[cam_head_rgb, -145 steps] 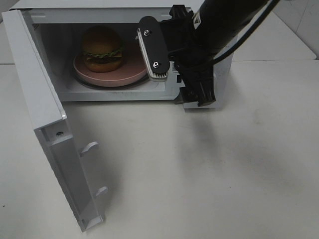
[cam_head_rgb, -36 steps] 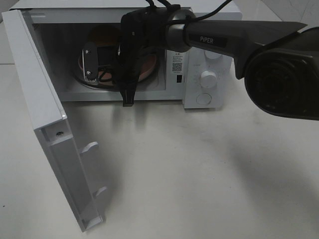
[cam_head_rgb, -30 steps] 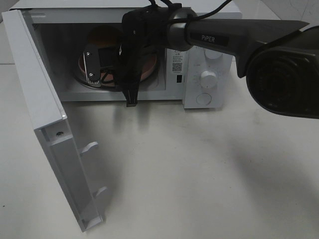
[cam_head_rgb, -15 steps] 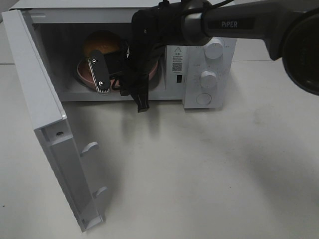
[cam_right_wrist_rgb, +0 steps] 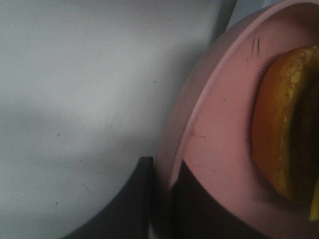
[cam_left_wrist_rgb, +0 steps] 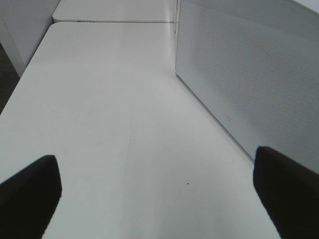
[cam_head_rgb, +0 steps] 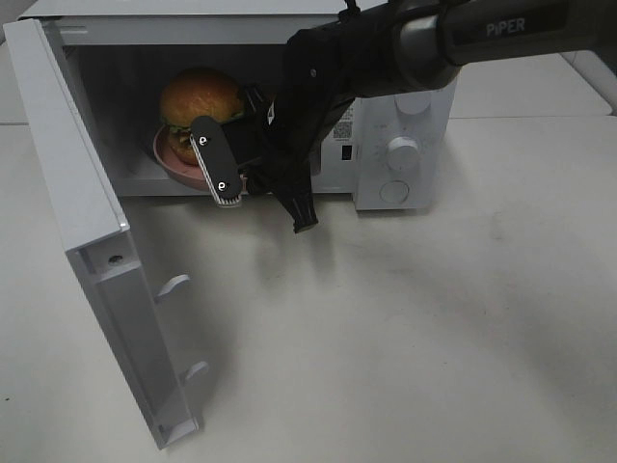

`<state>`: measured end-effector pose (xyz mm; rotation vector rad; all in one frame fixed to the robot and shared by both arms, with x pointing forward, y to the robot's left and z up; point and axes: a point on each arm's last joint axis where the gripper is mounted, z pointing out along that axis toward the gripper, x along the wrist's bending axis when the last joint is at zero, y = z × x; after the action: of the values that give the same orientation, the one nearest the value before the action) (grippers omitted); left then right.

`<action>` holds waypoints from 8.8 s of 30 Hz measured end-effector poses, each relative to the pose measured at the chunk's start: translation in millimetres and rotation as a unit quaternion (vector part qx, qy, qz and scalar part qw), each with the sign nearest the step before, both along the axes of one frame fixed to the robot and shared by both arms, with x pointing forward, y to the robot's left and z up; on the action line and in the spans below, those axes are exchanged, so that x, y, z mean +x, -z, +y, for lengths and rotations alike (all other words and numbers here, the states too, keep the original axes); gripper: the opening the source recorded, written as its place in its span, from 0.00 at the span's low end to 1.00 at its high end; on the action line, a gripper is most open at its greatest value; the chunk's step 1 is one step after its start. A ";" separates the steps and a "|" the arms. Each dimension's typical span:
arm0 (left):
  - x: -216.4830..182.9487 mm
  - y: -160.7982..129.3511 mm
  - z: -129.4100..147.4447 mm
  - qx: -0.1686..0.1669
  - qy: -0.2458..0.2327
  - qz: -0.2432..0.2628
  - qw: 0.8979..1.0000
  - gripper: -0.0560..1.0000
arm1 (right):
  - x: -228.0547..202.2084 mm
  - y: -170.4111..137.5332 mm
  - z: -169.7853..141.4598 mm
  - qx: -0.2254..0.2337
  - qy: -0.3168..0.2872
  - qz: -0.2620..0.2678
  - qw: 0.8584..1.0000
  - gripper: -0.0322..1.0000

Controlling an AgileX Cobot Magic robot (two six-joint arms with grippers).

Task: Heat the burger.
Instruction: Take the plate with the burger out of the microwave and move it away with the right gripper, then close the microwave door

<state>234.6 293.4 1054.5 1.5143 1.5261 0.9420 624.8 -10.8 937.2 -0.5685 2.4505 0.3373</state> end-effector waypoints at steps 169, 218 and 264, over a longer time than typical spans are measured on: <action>0.0 0.0 0.0 0.000 0.000 0.000 1.000 0.97 | -189.5 -0.6 -222.5 0.095 0.772 0.010 0.628 0.12; 0.0 0.0 0.0 0.000 0.000 0.000 1.000 0.97 | -119.7 42.7 -272.1 0.148 0.826 0.011 0.544 0.60; 0.0 0.0 0.0 0.000 0.000 0.000 1.000 0.97 | -273.1 -131.9 -253.4 0.332 0.658 0.163 0.656 0.79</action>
<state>234.6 293.4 1054.5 1.5152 1.5254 0.9426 351.8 -264.3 1069.1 1.6388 2.1022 0.6390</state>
